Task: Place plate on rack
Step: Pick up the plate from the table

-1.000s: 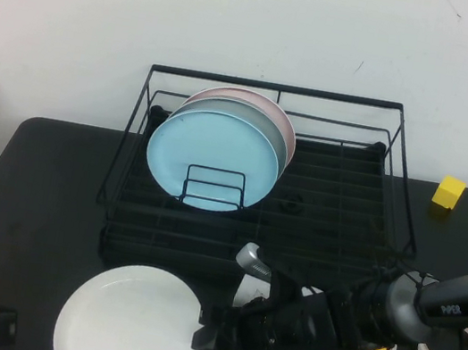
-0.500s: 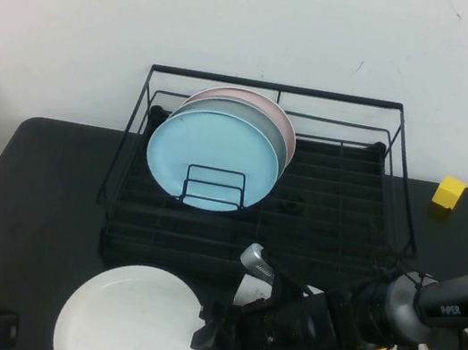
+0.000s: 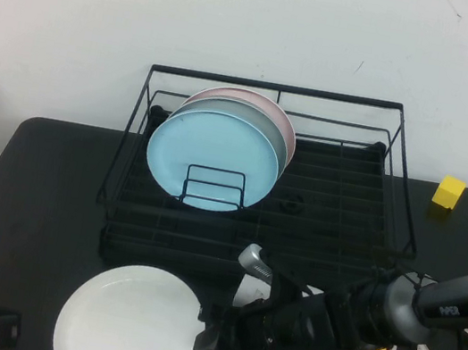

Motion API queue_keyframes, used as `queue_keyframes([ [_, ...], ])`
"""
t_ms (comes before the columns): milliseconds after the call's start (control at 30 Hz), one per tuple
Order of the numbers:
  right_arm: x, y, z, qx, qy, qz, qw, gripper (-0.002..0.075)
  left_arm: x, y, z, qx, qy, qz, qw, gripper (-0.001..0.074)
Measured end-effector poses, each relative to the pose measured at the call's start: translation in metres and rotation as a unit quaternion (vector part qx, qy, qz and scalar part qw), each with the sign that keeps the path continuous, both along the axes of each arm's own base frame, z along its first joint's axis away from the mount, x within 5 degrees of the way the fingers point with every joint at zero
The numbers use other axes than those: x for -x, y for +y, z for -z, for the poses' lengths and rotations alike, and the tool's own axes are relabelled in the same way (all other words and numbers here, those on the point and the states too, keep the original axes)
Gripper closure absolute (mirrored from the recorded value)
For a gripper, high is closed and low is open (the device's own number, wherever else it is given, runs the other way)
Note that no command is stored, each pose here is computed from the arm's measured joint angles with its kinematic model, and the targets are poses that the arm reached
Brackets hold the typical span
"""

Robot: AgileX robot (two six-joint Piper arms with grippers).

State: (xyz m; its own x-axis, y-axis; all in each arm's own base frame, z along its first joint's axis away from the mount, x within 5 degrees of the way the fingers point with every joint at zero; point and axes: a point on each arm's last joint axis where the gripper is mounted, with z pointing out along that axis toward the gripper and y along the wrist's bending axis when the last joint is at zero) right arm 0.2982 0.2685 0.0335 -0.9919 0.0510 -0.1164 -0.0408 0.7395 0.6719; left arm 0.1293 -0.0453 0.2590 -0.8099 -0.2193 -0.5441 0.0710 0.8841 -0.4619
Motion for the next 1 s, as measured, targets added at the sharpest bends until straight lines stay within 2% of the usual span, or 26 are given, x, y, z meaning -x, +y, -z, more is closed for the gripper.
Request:
queue_keyframes([
  [767,0.001,0.009,0.007,-0.016,0.008,-0.017,1.0,0.0558,0.001,-0.001,0.0,0.007,0.007,0.003,1.0,0.0737],
  [867,0.0,0.011,0.006,-0.02,0.006,-0.02,1.0,0.059,0.001,-0.001,0.0,0.005,0.006,0.005,1.0,0.0737],
  [1000,0.001,0.012,0.007,-0.02,0.007,-0.022,1.0,0.0687,0.001,-0.001,0.0,0.005,0.005,0.007,1.0,0.0737],
])
